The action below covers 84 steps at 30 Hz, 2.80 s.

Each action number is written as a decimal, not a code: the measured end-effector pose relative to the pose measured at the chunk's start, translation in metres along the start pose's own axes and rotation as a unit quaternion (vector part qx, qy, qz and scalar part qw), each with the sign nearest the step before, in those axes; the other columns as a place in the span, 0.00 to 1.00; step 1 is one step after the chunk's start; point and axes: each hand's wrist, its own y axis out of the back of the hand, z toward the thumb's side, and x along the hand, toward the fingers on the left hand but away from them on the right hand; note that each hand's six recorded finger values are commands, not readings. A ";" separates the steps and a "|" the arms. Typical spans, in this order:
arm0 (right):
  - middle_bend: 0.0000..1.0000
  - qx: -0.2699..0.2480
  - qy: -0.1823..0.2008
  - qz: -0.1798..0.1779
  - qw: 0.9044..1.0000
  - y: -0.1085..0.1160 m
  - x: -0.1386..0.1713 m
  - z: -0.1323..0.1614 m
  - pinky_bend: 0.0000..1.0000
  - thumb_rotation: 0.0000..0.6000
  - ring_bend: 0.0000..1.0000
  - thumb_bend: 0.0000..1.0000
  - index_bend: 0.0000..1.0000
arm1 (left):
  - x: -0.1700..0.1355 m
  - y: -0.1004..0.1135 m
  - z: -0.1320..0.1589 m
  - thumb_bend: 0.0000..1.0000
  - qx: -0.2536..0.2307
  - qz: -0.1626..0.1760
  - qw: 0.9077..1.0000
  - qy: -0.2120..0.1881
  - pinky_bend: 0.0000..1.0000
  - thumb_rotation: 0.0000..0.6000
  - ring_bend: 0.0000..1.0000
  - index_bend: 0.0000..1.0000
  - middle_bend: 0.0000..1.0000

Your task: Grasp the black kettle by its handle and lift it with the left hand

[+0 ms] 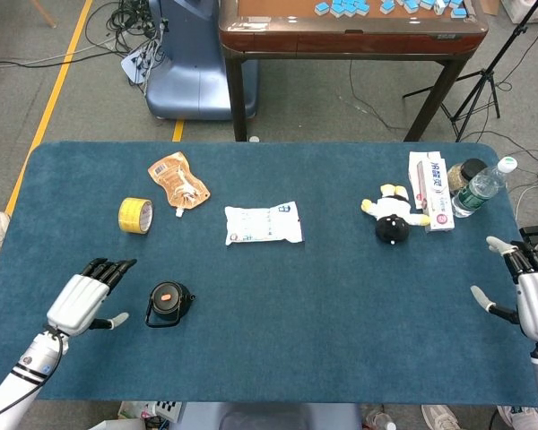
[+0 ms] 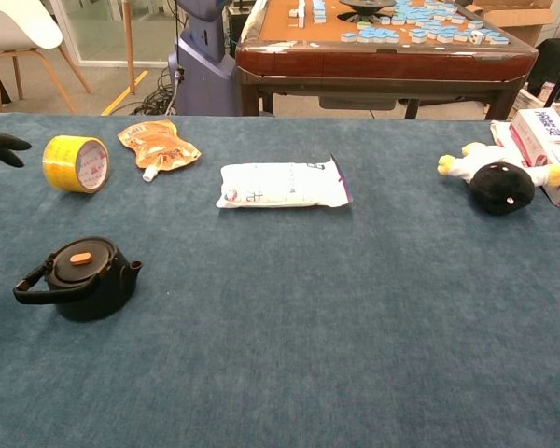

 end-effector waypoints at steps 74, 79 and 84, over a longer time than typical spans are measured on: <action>0.32 -0.009 -0.026 0.019 0.999 -0.015 0.007 -0.022 0.26 1.00 0.20 0.21 0.21 | 0.078 -0.017 0.004 0.15 -0.009 -0.062 0.998 0.016 0.00 1.00 0.01 0.00 0.00; 0.32 -0.011 -0.023 0.021 0.999 -0.016 0.007 -0.020 0.26 1.00 0.20 0.21 0.21 | 0.065 -0.014 0.008 0.15 0.004 -0.050 0.999 0.006 0.01 1.00 0.09 0.14 0.07; 0.32 -0.012 -0.019 0.021 1.000 -0.016 0.007 -0.018 0.26 1.00 0.20 0.21 0.21 | 0.051 -0.013 0.019 0.15 0.013 -0.036 0.999 -0.023 0.01 1.00 0.18 0.29 0.19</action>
